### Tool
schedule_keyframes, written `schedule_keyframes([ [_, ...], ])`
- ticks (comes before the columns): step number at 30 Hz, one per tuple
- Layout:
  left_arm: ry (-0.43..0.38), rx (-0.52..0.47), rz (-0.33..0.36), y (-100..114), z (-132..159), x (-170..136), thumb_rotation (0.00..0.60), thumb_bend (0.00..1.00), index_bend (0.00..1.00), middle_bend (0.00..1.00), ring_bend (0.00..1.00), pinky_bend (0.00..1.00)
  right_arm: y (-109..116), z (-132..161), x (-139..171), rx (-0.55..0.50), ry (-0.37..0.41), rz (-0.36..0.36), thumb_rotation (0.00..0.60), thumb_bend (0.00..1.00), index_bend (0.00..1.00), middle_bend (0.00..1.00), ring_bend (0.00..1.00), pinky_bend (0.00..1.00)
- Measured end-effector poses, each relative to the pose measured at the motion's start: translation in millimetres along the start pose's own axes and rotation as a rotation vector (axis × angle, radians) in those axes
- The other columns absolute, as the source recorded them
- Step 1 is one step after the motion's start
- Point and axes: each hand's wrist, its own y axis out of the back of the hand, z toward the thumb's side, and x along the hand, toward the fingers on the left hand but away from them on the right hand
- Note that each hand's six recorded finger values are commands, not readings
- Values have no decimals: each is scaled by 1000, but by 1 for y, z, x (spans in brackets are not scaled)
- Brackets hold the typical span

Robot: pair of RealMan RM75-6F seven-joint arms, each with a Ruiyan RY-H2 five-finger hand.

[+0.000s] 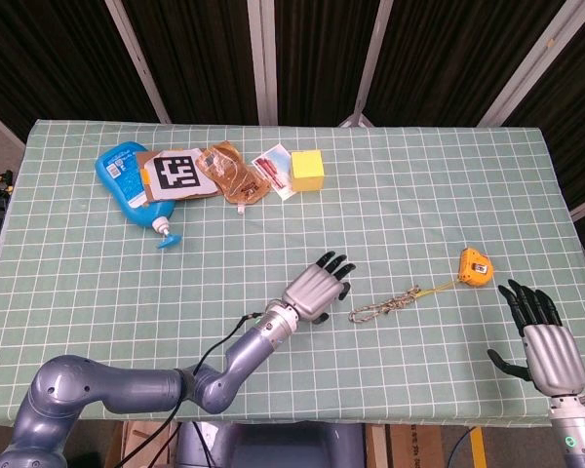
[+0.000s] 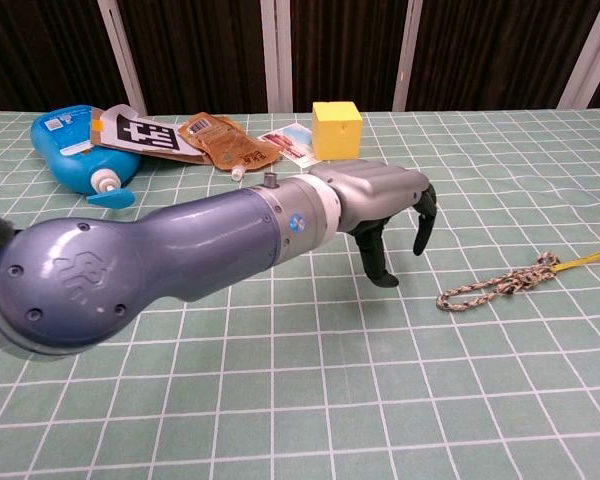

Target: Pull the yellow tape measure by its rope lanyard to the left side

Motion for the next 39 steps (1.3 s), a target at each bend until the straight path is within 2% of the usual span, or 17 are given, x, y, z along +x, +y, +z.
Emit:
schedule_keyframes([
  [14,-7,27,-19,-11,21,18,600,389,488,95,0,0,0,-1,1,-14,-4,7,600,242,0,0,0,0],
  [32,-7,45,-46,-28,35,30,600,390,500,100,0,0,0,-2,2,-40,-7,19,600,242,0,0,0,0],
  [39,-12,40,-41,-28,37,31,600,423,518,105,0,0,0,-2,2,-45,-9,21,600,242,0,0,0,0],
])
